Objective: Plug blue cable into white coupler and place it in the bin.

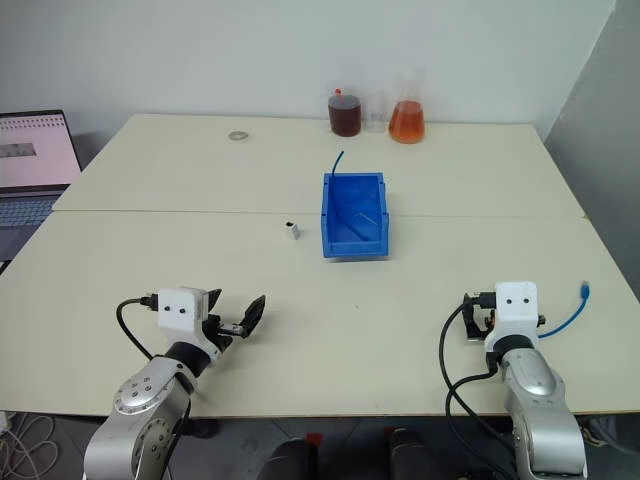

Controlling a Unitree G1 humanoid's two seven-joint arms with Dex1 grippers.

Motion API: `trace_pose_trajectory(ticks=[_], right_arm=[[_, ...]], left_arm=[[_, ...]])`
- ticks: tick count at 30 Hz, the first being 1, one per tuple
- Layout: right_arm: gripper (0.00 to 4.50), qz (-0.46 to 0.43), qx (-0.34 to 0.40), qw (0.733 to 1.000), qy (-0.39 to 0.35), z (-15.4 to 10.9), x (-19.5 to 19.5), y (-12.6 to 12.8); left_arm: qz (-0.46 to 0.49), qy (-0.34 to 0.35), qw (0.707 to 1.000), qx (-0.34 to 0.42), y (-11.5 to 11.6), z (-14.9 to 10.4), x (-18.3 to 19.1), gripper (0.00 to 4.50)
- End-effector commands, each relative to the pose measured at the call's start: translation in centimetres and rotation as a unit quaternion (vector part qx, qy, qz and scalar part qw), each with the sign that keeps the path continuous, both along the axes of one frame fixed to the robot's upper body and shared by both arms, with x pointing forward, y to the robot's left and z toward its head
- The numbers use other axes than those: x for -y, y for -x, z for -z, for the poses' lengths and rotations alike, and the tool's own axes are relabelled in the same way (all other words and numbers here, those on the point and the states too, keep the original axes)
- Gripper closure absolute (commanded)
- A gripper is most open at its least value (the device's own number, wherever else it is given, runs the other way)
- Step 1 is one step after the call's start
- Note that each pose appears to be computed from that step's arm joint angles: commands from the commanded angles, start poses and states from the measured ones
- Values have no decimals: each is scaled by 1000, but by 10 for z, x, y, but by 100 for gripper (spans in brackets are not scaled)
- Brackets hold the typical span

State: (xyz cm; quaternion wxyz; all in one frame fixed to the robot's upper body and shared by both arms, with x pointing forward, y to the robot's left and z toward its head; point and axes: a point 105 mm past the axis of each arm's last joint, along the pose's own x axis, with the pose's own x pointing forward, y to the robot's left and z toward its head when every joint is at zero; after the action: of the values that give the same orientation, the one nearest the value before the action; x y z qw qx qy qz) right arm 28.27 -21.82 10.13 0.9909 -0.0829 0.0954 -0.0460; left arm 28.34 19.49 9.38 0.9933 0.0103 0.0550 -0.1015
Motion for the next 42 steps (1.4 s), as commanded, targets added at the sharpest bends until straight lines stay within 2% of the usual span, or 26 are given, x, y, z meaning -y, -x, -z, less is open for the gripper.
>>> trace_pose_trajectory(ticks=[1,5,7,11,13,15,17,21,24,30,35,42], right_arm=[[6,18,38,999,17,-23,10,3],[6,38,39,998,13,-29,18,5],[6,50,40,998,17,-35,23,7],[6,81,32,996,30,-44,36,13],[6,94,23,995,32,-44,41,14],[6,133,14,991,28,-48,57,17],[6,166,6,986,21,-51,71,20],[6,267,-32,963,12,-52,124,36],[6,295,-65,953,-8,-42,145,38],[6,283,-92,953,-52,-23,153,25],[6,262,-97,958,-62,-11,155,11],[6,288,-55,954,-66,-25,163,1]], left_arm=[[61,-2,997,42,-1,-21,19,0],[149,5,988,41,0,-27,40,0],[227,-14,973,41,3,-33,58,0],[384,-41,921,47,12,-49,95,0],[430,-57,900,48,14,-51,105,0],[492,-88,864,54,14,-52,120,0],[533,-106,837,60,12,-52,129,0],[617,-138,770,86,3,-53,162,0],[646,-146,742,106,1,-52,180,0],[661,-141,726,124,-1,-53,194,0],[646,-138,741,123,-6,-53,192,0],[620,-131,764,124,-6,-53,184,0]])
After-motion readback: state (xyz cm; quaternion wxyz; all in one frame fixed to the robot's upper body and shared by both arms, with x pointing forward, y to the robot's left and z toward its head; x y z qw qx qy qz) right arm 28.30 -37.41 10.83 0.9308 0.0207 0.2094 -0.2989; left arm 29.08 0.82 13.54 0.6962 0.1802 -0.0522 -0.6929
